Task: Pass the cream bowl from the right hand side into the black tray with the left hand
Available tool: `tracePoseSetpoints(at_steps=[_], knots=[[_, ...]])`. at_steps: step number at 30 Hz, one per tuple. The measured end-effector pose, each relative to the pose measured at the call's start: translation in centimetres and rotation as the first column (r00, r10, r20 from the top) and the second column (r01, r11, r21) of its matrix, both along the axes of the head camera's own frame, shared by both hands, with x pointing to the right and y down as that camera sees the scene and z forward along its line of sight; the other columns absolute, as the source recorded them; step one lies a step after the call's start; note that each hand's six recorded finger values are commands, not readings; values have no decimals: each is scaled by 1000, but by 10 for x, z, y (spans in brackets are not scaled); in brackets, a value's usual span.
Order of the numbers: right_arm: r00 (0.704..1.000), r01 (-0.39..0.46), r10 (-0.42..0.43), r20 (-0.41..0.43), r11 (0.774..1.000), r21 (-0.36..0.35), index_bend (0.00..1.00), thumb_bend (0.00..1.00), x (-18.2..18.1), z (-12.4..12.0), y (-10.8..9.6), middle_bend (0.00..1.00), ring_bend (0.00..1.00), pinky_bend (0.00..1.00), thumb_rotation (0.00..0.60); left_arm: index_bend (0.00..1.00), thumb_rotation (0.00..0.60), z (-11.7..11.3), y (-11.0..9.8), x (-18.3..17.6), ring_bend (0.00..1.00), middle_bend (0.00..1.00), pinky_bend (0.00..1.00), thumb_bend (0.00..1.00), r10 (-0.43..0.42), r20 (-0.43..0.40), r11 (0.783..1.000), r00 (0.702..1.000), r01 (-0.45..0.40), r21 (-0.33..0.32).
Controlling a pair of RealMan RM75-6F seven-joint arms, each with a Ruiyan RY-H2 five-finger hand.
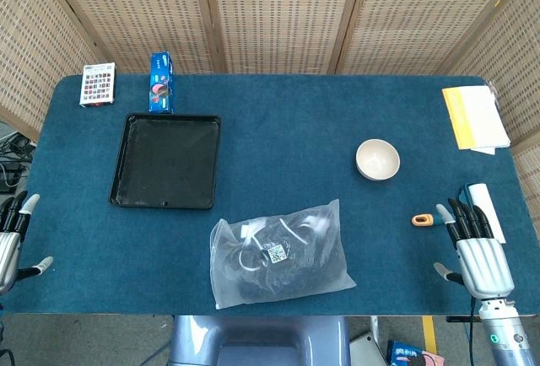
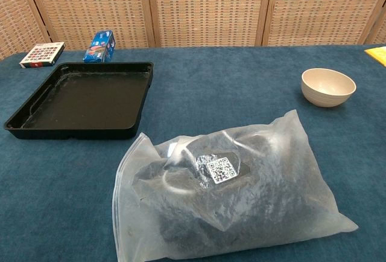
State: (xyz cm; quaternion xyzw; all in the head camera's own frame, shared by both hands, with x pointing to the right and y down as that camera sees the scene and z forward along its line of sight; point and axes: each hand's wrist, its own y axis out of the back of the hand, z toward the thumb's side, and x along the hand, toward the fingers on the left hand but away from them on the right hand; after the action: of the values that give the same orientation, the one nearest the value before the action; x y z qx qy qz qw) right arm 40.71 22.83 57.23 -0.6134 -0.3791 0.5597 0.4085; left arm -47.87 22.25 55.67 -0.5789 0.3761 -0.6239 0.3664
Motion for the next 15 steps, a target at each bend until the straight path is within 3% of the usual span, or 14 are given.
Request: tracePoseSetpoints(at_steps=[15], knots=[[1000,-12,12,21,1000,13,6,146,0,-1,-2,0,0,0,600,0,600,-1,-2,0,0,0,0,0,-1,-12,1000,1000,1,15]])
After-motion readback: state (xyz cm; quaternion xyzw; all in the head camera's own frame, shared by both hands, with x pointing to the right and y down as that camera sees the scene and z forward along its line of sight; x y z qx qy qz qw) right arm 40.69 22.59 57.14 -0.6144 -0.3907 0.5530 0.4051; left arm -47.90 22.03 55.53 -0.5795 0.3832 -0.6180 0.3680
